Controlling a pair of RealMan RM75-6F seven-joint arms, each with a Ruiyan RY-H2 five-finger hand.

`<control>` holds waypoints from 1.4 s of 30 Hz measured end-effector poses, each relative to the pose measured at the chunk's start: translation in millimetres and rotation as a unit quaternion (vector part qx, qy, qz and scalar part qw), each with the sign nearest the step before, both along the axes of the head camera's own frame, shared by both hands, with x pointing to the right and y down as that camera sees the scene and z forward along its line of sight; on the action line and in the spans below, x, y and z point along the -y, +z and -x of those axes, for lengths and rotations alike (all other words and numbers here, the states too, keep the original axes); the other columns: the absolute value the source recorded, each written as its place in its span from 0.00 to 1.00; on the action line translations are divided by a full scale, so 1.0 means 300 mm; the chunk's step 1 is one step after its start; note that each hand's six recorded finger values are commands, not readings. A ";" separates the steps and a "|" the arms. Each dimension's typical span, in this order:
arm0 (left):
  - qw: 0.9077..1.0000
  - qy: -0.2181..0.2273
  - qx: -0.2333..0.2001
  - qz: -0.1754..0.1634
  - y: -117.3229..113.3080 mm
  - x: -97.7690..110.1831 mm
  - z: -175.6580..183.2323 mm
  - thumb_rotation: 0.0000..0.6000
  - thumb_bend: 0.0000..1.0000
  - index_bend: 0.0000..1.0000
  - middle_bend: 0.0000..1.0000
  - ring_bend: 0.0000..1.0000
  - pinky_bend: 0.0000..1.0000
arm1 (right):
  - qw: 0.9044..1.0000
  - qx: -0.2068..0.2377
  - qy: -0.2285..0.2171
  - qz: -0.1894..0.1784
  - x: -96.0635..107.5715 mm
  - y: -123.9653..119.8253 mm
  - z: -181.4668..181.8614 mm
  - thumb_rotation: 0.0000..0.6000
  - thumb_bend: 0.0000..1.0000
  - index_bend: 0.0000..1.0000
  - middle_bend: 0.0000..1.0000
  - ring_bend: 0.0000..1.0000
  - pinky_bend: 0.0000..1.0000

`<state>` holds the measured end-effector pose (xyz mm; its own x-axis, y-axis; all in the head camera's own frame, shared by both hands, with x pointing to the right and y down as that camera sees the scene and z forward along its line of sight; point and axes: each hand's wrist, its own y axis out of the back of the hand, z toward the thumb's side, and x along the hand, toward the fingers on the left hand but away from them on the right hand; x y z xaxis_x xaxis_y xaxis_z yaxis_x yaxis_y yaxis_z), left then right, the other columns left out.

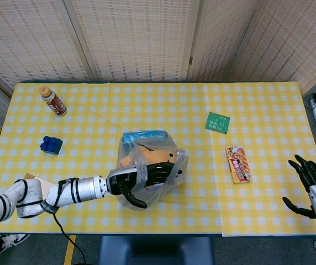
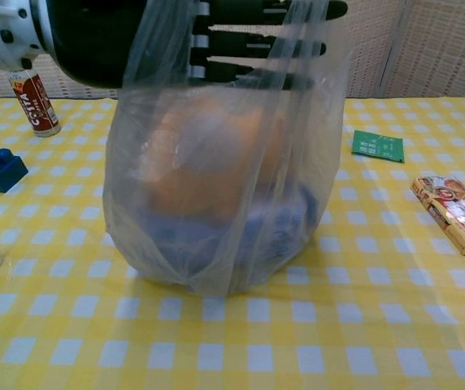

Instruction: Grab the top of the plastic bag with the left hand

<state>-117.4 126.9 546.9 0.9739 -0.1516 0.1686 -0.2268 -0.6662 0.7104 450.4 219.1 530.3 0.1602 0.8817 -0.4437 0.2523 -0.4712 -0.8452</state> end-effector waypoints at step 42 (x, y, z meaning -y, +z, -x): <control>0.994 -0.101 0.026 0.025 -0.039 0.146 -0.114 1.00 0.58 0.64 0.84 0.79 0.92 | 1.000 0.006 0.012 0.004 0.015 -0.005 -0.033 1.00 0.29 0.00 0.00 0.01 0.00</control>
